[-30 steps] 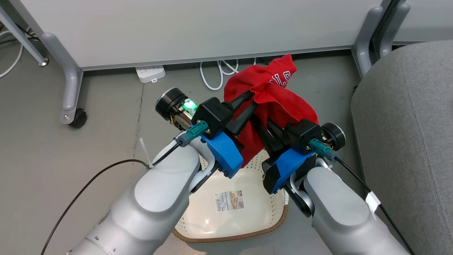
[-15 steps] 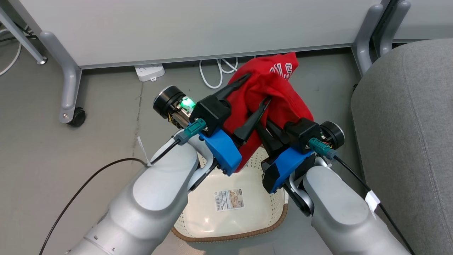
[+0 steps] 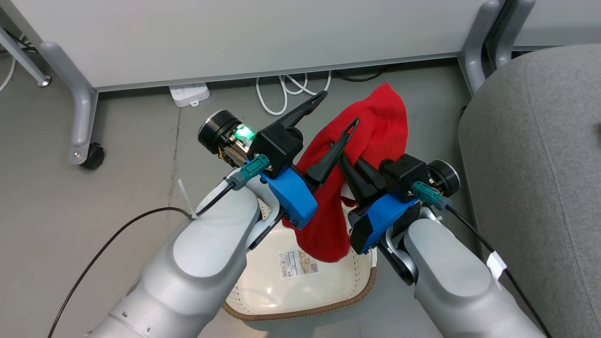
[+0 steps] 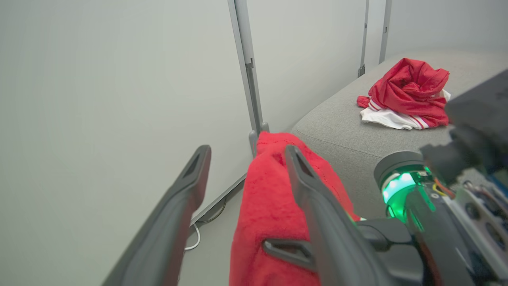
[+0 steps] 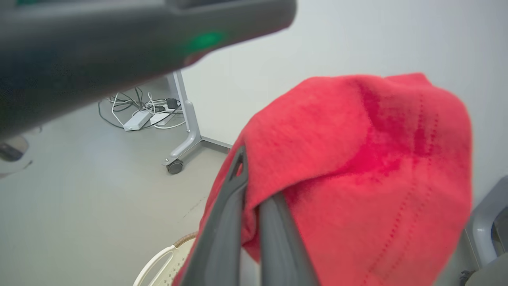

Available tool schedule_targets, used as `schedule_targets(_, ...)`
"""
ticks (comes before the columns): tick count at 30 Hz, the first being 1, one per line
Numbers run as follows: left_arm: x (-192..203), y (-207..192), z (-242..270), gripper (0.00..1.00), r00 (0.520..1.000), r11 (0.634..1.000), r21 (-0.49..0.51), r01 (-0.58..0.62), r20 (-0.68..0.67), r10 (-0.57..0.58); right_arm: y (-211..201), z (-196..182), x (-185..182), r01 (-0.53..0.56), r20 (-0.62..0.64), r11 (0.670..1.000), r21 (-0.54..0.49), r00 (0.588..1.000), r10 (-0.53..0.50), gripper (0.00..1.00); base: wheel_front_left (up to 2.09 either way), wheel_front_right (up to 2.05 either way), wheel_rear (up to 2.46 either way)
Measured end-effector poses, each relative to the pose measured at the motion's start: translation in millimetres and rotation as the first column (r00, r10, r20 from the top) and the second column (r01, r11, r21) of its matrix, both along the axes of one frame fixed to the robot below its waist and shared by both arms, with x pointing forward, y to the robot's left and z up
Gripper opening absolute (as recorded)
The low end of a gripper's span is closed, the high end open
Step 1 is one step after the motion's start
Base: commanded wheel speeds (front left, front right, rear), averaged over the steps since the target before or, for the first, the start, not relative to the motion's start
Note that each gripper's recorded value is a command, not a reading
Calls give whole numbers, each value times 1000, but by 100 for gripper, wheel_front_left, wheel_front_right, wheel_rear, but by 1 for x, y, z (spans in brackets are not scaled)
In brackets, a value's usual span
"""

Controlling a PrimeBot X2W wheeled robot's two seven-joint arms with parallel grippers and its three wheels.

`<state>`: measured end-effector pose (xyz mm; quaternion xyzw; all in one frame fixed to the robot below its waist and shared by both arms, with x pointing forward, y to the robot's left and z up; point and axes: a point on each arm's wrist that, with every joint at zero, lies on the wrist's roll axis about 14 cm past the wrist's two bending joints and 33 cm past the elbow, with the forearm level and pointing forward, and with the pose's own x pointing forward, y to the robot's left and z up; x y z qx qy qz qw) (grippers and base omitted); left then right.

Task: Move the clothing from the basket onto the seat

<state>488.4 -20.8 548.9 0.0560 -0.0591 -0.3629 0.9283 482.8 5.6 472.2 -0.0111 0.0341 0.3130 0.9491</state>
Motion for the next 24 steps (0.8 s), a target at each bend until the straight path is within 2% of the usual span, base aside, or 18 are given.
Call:
schedule_targets(14, 6, -24, -15, 100, 998, 998, -6, 62, -21, -62, -46, 3, 14, 128, 24, 992, -2, 992, -128, 0, 0, 0, 0)
schedule_targets(24, 2, -64, -29, 100, 985, 985, -12, 170, -39, -171, -105, 9, 20, 281, 43, 960, 5, 959, -281, 0, 0, 0, 0)
